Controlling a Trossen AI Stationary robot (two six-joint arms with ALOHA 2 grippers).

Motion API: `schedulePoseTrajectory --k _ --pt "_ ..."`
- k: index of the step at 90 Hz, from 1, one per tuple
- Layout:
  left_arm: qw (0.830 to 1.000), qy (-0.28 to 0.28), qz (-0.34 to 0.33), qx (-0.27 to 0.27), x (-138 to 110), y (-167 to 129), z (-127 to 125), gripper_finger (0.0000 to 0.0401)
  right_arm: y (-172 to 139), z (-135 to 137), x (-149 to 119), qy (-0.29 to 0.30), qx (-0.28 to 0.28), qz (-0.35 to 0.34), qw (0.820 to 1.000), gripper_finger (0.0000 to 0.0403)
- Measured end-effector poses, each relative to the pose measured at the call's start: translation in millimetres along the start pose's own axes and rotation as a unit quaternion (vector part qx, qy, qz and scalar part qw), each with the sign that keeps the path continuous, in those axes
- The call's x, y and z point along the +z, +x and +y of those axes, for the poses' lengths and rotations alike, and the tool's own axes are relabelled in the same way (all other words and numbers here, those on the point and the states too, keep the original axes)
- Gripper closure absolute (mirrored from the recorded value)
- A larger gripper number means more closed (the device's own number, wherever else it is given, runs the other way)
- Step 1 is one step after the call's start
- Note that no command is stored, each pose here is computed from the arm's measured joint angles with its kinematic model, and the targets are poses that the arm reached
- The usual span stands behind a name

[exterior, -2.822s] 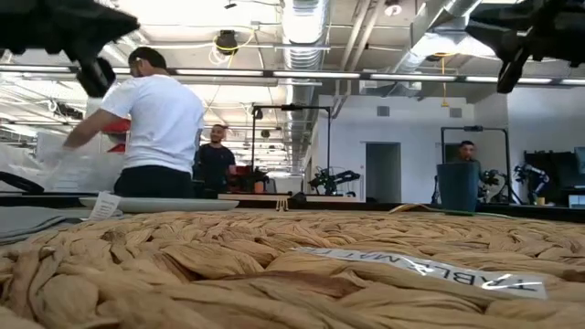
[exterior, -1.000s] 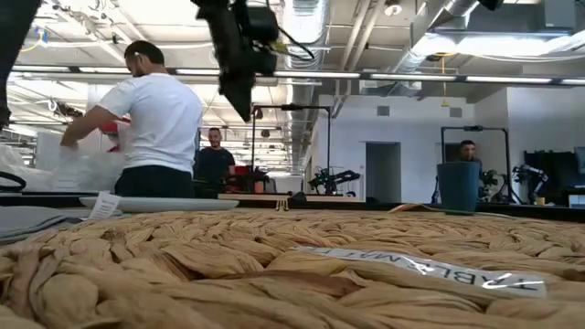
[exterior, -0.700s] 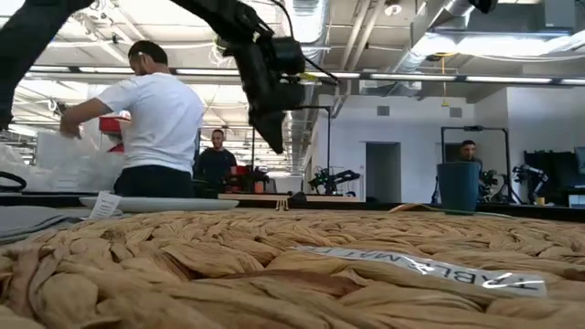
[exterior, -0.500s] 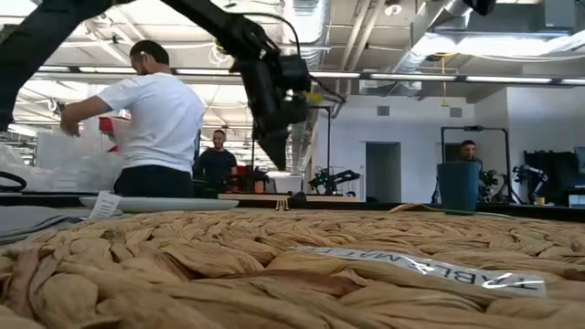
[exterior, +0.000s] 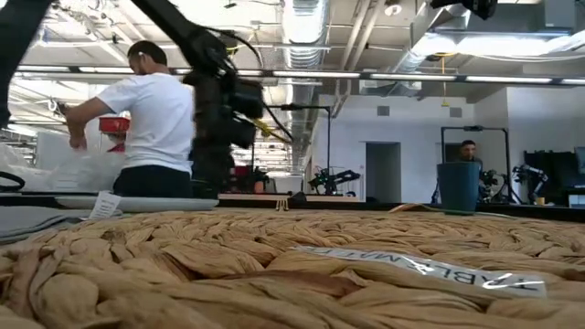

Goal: Set table place
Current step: Adjust the light blue plate

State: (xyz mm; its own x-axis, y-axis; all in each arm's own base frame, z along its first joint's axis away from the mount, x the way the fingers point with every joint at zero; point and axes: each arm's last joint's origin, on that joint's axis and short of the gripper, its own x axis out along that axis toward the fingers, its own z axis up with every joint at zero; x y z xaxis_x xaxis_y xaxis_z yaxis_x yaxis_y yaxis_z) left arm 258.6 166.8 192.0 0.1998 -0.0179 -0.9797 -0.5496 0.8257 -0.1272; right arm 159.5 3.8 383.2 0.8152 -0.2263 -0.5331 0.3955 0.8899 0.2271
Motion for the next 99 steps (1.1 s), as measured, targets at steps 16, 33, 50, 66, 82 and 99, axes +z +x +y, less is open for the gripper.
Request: schedulePoseTrajectory --k 16,33,50,66,82,99 --pt "0.998 -0.059 0.003 0.011 -44 -5 8 0.039 2 -2 2 -0.008 -0.008 -0.003 1.0 0.0333" --pt "0.995 -0.076 0.069 -0.012 -86 15 -1 0.0384 3 -5 3 -0.014 -0.017 -0.005 1.0 0.0333" --pt "0.99 -0.108 0.089 -0.01 -105 35 -6 0.0375 2 -5 3 -0.015 -0.014 -0.006 1.0 0.0333" --pt "0.991 -0.114 0.02 -0.067 -92 41 -22 0.0375 2 -5 3 -0.015 -0.014 -0.006 1.0 0.0333" --pt "0.989 -0.116 -0.04 -0.08 -78 41 -28 0.0374 2 -4 5 -0.013 -0.01 -0.016 1.0 0.0333" --pt "0.981 -0.13 -0.047 -0.138 -61 63 -25 0.0374 3 -6 7 -0.018 -0.015 -0.02 1.0 0.0333"
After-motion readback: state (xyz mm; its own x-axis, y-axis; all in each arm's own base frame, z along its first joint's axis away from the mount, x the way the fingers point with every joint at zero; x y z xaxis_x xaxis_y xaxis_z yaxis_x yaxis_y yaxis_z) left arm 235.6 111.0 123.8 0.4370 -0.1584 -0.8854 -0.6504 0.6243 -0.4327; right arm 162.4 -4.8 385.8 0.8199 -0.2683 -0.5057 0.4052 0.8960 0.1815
